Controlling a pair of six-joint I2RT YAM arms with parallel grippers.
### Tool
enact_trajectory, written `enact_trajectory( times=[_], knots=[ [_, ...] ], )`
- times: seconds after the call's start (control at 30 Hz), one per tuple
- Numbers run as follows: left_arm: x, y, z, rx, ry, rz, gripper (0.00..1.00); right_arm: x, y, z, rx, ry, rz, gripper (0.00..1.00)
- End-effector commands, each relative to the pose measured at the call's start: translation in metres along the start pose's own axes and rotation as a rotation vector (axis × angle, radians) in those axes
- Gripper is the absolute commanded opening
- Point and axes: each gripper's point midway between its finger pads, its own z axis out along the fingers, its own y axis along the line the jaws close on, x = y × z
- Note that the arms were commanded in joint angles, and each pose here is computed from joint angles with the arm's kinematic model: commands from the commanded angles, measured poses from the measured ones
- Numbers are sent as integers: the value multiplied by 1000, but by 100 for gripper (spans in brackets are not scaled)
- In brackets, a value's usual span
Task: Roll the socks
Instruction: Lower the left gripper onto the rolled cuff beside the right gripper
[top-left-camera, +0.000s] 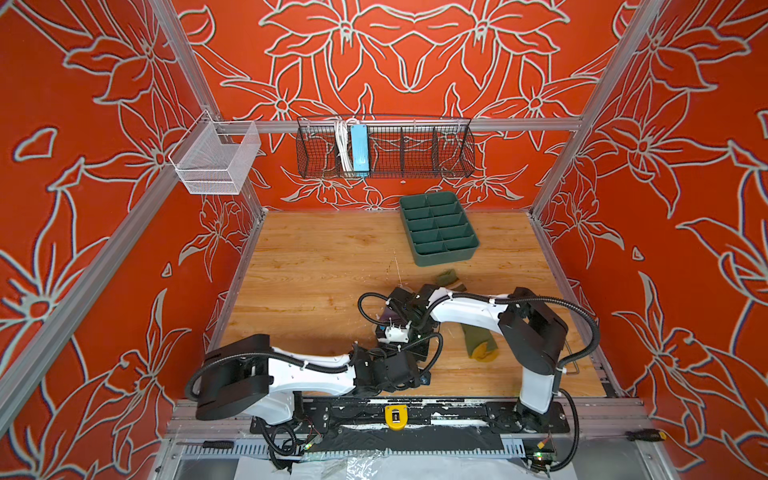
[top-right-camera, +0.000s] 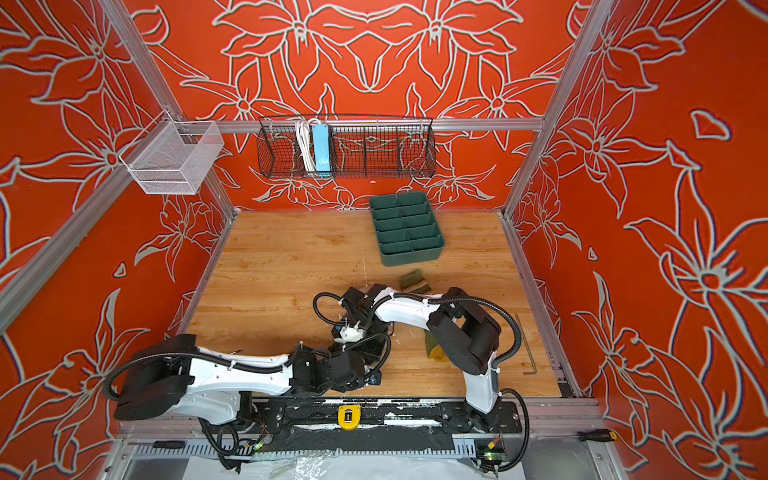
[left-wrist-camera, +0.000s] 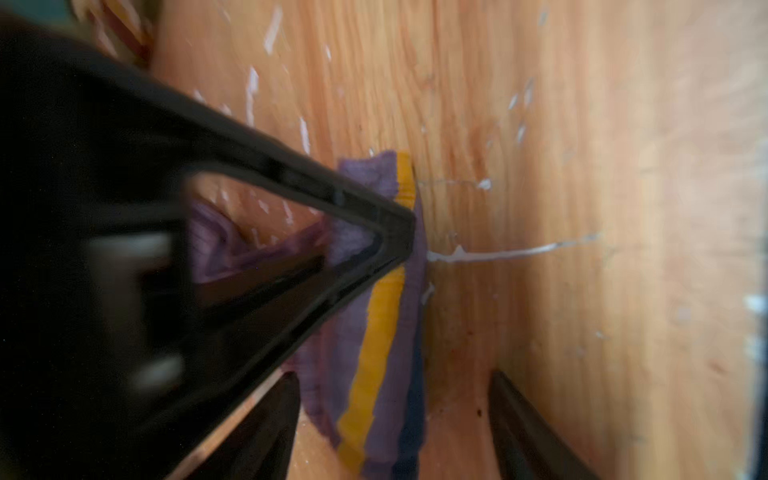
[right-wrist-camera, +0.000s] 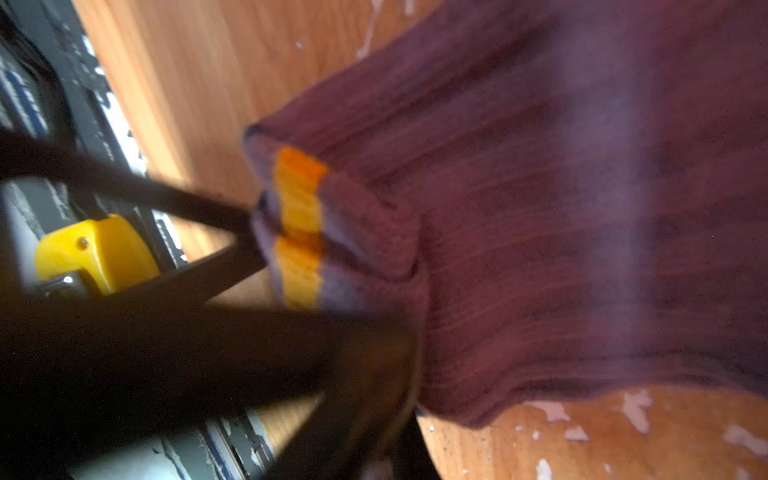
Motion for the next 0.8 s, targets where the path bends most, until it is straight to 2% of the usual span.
enact_trajectory(
  times=[0.0, 0.1, 0.17, 0.37, 0.5, 0.6, 0.67, 0.77],
  knots=[
    [17, 0, 14, -15, 63, -55, 67, 3, 20, 0, -50, -3, -44, 0],
    [18, -6, 20, 5, 37, -58, 64, 4, 21, -2, -51, -9, -43, 0],
    [18, -8, 23, 16, 29, -50, 58, 2, 21, -4, -49, -14, -44, 0],
    [20, -14, 25, 43, 48, -32, 28, 4, 17, -7, -24, -20, -41, 0],
    [16, -13, 19, 71, 36, -64, 11, 3, 9, -13, 27, -42, -36, 0],
    [11, -15, 12, 110, 20, -84, 2, 3, -1, -21, 93, -71, -21, 0],
    [7, -16, 6, 133, 6, -105, 0, 6, -11, -28, 152, -88, 3, 1],
    [4, -21, 1, 179, -14, -114, 0, 17, -26, -46, 245, -123, 54, 18]
  ],
)
